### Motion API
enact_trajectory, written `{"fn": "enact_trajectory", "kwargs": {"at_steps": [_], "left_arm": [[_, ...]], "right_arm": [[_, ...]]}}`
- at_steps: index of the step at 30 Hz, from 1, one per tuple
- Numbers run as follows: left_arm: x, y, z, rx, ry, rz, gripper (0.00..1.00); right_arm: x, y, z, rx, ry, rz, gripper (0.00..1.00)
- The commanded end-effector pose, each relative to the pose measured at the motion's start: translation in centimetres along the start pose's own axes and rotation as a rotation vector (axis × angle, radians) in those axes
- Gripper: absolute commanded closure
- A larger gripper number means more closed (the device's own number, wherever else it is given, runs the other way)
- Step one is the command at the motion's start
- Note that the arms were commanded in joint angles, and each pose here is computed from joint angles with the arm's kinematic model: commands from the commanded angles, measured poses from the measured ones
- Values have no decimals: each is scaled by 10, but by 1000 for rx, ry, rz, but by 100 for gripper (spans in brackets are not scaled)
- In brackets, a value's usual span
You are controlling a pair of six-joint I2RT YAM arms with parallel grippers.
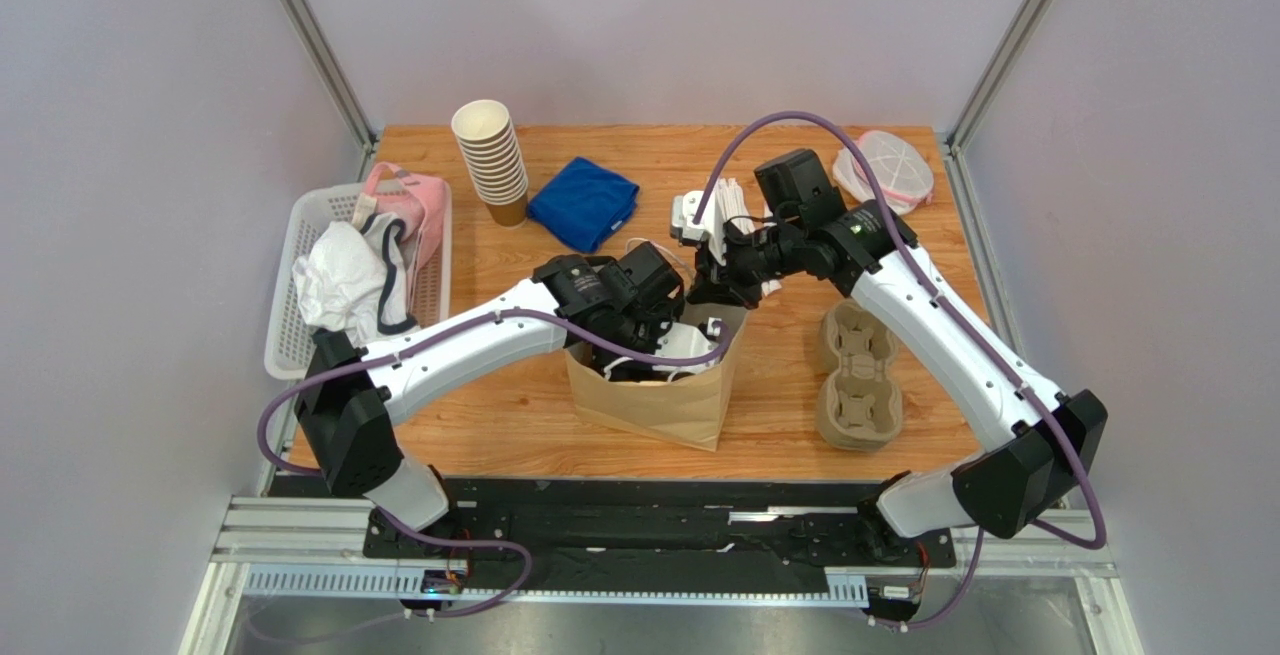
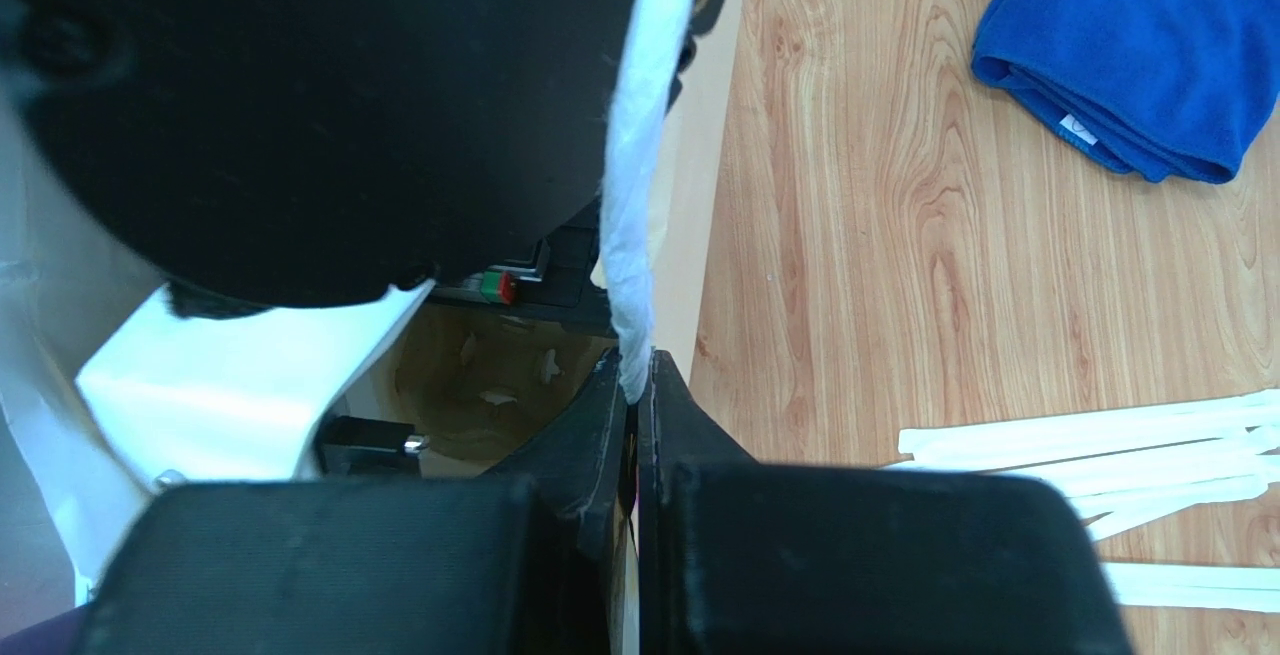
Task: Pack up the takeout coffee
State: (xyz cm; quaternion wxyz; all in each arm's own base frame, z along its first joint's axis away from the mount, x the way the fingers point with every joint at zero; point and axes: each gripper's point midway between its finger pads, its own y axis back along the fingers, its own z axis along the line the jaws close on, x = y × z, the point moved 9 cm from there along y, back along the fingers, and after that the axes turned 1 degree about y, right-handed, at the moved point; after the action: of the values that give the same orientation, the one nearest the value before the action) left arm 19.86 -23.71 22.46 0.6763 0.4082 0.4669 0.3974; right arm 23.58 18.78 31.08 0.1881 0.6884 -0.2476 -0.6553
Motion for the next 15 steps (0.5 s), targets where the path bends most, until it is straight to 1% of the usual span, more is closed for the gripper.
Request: {"fn": "enact_trajectory", "kwargs": {"at_steps": [1,7,15], "left_arm": [[-10,34,2,-25,-34,-92,4],[-13,51,1,-44,-45,-142,4],[-11,61,0,-106,-91,-166,5]], "right_arm": [[0,-1,-7,20,25,11,100],[-1,-1,-10,37,21,16,100],[-7,-1,-17,80,29,3,100]]}}
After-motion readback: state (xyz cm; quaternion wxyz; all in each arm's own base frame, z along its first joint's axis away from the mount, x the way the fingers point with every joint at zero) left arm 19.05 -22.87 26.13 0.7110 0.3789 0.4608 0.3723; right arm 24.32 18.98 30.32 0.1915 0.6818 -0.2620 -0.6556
